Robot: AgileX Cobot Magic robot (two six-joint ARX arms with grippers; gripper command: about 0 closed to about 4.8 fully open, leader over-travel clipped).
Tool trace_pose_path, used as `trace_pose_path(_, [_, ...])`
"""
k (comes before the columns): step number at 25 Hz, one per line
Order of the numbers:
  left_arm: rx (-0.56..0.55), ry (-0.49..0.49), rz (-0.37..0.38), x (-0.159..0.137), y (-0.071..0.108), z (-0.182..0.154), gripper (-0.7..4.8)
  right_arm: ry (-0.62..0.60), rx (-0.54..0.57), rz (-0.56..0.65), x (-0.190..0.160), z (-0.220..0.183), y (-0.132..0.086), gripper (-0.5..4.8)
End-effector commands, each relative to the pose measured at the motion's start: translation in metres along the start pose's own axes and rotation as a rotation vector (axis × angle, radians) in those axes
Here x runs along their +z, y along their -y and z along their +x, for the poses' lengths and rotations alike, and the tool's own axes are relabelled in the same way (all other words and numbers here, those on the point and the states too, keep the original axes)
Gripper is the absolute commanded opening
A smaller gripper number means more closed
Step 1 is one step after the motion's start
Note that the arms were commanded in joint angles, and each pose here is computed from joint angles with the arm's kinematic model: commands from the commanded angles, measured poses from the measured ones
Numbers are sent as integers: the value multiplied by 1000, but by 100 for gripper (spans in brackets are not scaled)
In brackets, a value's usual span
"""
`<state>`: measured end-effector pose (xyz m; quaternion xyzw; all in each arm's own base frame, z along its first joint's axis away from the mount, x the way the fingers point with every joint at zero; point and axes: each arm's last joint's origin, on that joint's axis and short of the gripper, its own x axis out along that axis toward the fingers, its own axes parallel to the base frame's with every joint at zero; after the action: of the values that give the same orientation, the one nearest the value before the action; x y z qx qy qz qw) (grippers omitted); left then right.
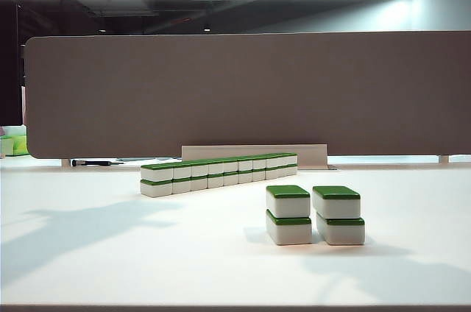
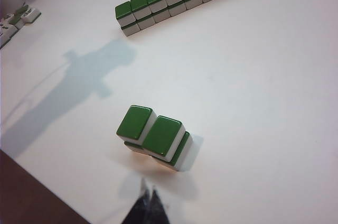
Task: Take a mahjong tile from the mahjong wall and then place it on the table close to you.
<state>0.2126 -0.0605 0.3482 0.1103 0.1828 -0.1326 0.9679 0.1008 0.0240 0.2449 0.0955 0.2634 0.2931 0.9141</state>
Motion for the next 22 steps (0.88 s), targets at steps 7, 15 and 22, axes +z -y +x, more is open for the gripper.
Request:
trace_pose_path(7, [147, 126, -148, -116, -3, -33, 49, 13, 6, -8, 2, -1, -1, -1])
trace_pose_path(15, [256, 199, -298, -203, 4, -41, 49, 13, 6, -8, 2, -1, -1, -1])
trace_pose_path(22, [262, 213, -321, -224, 8, -38, 49, 13, 6, -8, 2, -1, -1, -1])
